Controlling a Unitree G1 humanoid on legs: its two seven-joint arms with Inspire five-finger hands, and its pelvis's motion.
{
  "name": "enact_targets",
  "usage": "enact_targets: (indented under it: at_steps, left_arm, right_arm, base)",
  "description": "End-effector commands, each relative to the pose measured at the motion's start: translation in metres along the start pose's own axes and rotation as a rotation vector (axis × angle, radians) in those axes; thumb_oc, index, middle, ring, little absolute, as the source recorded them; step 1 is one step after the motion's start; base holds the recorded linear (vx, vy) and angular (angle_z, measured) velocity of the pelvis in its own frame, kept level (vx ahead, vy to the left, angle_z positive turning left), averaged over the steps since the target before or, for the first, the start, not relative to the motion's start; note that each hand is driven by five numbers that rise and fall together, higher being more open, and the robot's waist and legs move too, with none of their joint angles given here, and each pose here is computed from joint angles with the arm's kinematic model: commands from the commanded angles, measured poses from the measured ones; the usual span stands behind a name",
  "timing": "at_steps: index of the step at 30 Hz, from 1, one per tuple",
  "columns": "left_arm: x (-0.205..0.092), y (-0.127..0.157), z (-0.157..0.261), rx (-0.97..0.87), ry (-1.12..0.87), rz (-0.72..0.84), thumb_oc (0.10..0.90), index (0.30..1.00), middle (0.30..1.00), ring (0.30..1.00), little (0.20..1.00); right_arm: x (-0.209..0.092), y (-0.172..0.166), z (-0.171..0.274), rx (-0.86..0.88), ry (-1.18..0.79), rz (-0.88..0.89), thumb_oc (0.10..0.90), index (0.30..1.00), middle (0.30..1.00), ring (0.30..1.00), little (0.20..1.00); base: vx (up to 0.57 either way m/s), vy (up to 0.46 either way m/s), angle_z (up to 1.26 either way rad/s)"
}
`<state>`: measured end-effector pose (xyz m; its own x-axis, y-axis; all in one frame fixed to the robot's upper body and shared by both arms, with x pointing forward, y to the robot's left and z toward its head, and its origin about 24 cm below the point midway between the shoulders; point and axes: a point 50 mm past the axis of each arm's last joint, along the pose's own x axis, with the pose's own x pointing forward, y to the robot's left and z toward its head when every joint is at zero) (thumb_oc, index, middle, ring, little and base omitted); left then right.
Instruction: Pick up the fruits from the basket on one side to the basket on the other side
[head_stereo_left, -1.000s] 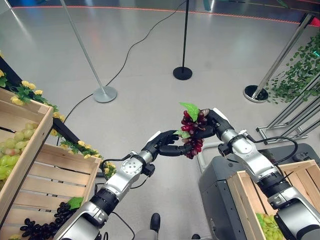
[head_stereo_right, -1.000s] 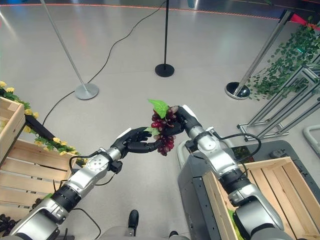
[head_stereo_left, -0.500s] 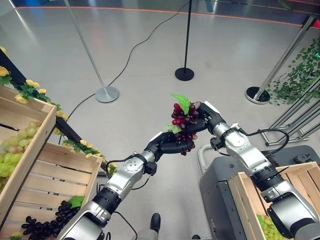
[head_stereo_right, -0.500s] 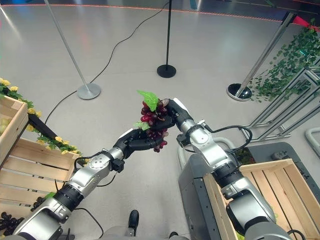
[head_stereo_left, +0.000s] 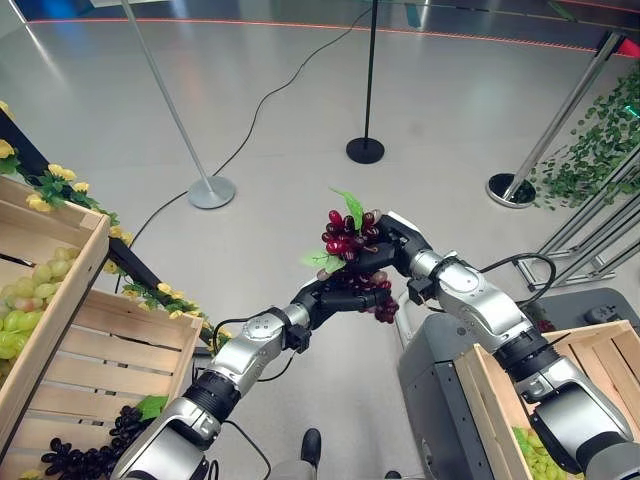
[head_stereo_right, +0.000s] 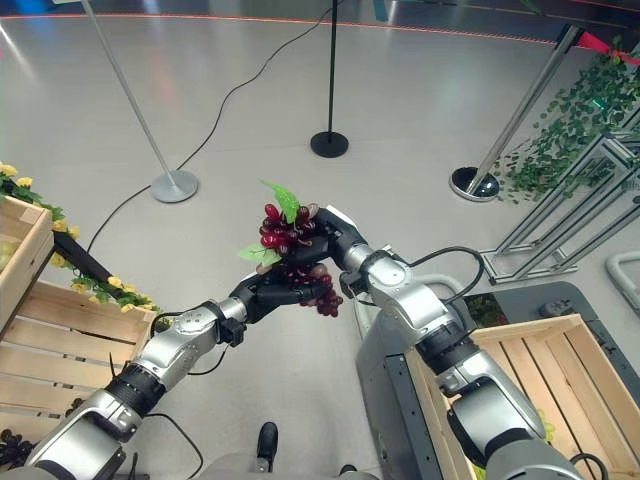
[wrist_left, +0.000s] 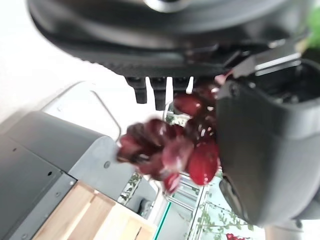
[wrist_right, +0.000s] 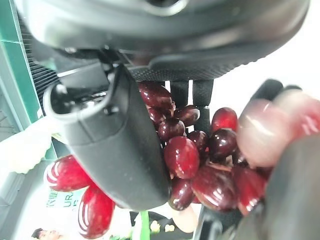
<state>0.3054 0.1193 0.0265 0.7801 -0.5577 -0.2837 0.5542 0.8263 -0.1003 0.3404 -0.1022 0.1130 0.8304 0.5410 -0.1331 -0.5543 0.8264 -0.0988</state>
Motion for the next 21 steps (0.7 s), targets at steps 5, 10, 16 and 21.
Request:
enact_targets:
  at_steps: [5, 10, 16, 21]
  left_arm:
    - [0.025, -0.011, 0.065, -0.028, -0.365, 0.133, 0.8, 0.9, 0.9, 0.9, 0.9]
    - [0.018, -0.007, 0.073, -0.023, -0.468, 0.215, 0.4, 0.3, 0.3, 0.3, 0.3]
    - [0.017, -0.006, 0.073, -0.011, -0.472, 0.248, 0.4, 0.3, 0.3, 0.3, 0.3]
    - [0.016, -0.003, 0.064, -0.052, -0.438, 0.263, 0.4, 0.3, 0.3, 0.3, 0.3]
  right_arm:
    - [0.016, 0.044, 0.039, 0.139, -0.163, 0.252, 0.4, 0.3, 0.3, 0.3, 0.3]
    - [0.014, 0.042, 0.032, 0.134, -0.14, 0.224, 0.4, 0.3, 0.3, 0.3, 0.3]
    - [0.015, 0.037, 0.032, 0.14, -0.136, 0.178, 0.4, 0.3, 0.3, 0.3, 0.3]
    - [0.015, 0.029, 0.027, 0.118, -0.113, 0.12, 0.8, 0.9, 0.9, 0.9, 0.9]
  base:
    - [0.0, 0.0, 0.0]
    - [0.0, 0.0, 0.0]
    - [0.0, 0.0, 0.0]
    - [0.0, 0.0, 0.0]
